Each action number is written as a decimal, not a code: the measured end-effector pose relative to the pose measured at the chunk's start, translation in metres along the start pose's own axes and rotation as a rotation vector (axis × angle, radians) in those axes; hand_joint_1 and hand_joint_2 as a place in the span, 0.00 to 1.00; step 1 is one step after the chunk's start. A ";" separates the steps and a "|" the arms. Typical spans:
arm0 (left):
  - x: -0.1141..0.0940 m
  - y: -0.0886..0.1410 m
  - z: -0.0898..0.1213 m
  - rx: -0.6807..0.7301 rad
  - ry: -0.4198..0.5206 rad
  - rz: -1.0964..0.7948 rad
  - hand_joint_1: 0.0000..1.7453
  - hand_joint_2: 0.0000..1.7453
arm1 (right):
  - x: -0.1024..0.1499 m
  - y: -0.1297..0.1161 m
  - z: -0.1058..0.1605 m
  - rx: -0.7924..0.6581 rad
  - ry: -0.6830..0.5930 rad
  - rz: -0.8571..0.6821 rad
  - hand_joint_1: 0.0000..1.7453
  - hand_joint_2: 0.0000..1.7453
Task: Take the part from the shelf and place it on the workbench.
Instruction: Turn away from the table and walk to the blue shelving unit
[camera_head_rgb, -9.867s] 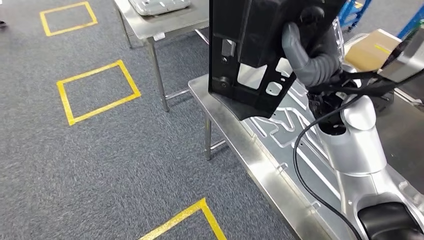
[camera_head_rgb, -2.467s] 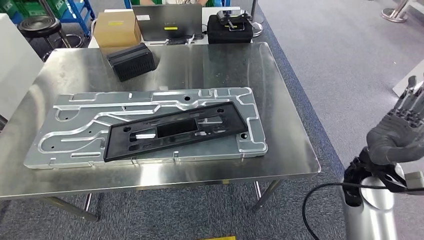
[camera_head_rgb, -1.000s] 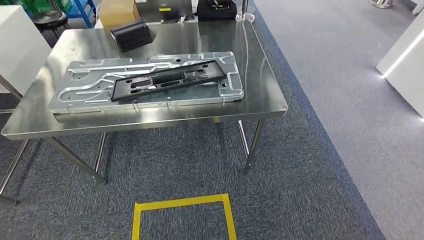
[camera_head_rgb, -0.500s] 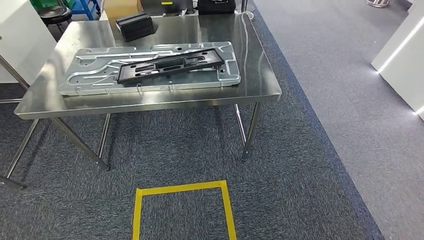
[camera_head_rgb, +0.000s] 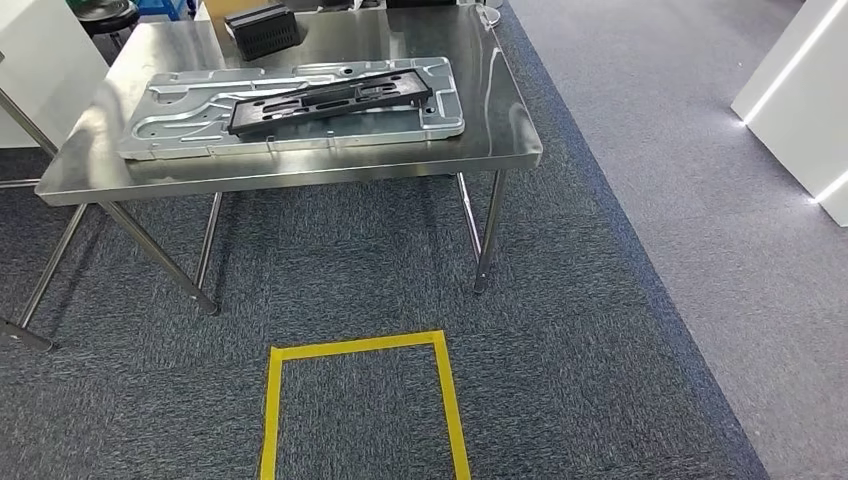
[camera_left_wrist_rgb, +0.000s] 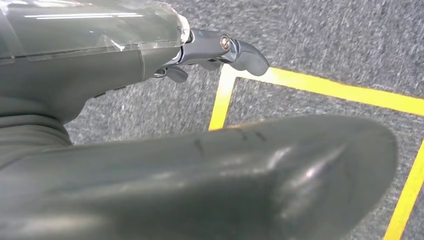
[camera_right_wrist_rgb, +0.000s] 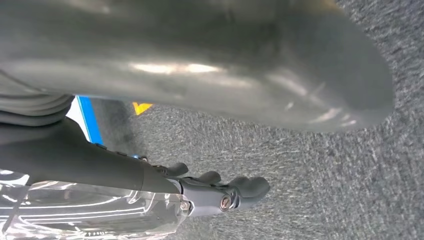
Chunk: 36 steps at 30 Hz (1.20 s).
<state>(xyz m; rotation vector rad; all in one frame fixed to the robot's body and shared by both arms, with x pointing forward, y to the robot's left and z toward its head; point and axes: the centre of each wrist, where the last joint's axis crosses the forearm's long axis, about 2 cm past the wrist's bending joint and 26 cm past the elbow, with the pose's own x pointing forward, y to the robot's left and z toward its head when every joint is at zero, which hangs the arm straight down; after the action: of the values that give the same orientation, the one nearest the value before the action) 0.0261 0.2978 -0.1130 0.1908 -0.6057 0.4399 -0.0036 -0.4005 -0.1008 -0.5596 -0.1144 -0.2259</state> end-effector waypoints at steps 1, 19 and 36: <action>-0.001 0.000 0.001 0.001 0.002 0.000 0.00 0.00 | 0.000 0.000 0.000 0.000 0.000 0.000 0.00 0.00; 0.000 -0.001 0.000 -0.005 0.010 -0.056 0.00 0.00 | -0.005 0.049 0.018 0.350 0.043 0.136 0.00 0.00; 0.006 -0.001 -0.003 0.012 0.068 -0.081 0.00 0.00 | 0.003 0.073 0.029 0.427 0.081 0.096 0.00 1.00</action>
<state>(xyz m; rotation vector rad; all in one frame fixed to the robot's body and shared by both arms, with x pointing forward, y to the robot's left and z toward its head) 0.0329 0.2999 -0.1123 0.2101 -0.5271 0.3701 0.0161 -0.3254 -0.1129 -0.1303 -0.0539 -0.1244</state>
